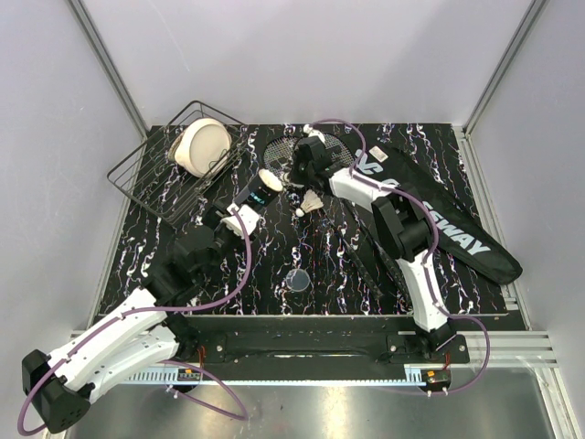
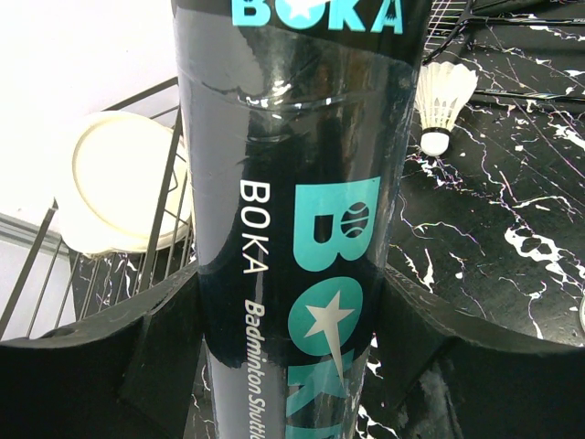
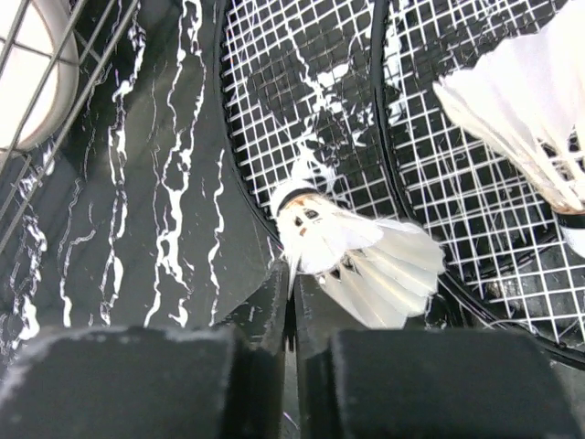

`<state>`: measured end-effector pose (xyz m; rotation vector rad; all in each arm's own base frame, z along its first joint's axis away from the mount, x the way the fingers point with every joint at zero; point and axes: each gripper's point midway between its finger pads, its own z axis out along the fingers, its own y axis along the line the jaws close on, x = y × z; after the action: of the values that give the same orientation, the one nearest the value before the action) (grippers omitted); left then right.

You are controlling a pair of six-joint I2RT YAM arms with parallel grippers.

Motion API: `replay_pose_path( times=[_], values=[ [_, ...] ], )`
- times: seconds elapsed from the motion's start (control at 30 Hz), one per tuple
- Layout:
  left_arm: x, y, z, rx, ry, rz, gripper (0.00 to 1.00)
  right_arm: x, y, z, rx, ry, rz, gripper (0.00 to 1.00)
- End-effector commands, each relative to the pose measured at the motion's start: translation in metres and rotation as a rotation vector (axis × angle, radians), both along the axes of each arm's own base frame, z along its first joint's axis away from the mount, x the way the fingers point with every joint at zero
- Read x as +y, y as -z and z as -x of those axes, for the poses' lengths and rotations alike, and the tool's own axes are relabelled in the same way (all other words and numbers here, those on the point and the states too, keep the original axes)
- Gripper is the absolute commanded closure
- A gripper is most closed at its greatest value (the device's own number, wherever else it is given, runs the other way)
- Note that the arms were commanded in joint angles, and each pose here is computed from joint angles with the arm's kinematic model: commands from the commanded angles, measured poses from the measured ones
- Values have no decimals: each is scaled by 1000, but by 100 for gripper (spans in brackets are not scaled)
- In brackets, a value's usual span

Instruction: Pack up the badminton gear

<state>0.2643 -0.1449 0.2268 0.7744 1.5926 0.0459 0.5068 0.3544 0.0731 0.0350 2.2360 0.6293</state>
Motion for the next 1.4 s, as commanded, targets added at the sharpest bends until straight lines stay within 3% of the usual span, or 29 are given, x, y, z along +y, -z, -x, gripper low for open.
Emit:
replay_pose_path(
  times=[0.0,0.07,0.2,0.3,0.47,0.6,0.77,1.13,1.23,1.27,1.3,1.37],
  values=[
    [-7,-28,-3,-68,29,44,100,0,-38,-14,-60,-36,45,100],
    [-9,-23,-1,-62,46,28,100,-2,-58,-4,-66,-54,28,100],
    [-10,-21,0,-78,74,-13,100,-14,-140,59,-142,-211,-63,100],
    [-13,-20,5,-117,126,-43,100,-34,-165,118,-102,-327,-101,100],
    [-26,-8,18,-153,265,-107,100,-70,-174,199,-34,-376,-137,100],
    [-40,-2,28,-153,381,-137,100,-93,-216,254,-110,-439,-190,100],
    [-51,2,34,-143,453,-139,100,-94,-234,292,-105,-556,-207,100],
    [-58,7,41,-115,504,-132,100,-35,-248,313,-93,-703,-321,100],
    [-62,6,45,-113,532,-121,100,-18,-253,315,-57,-732,-431,48],
    [-63,6,46,-112,536,-119,100,-11,-265,314,-98,-757,-484,38],
    [-63,7,46,-110,536,-117,100,-6,-260,318,-44,-773,-529,27],
    [-63,4,46,-112,533,-110,100,1,-262,318,-40,-780,-561,25]
  ],
)
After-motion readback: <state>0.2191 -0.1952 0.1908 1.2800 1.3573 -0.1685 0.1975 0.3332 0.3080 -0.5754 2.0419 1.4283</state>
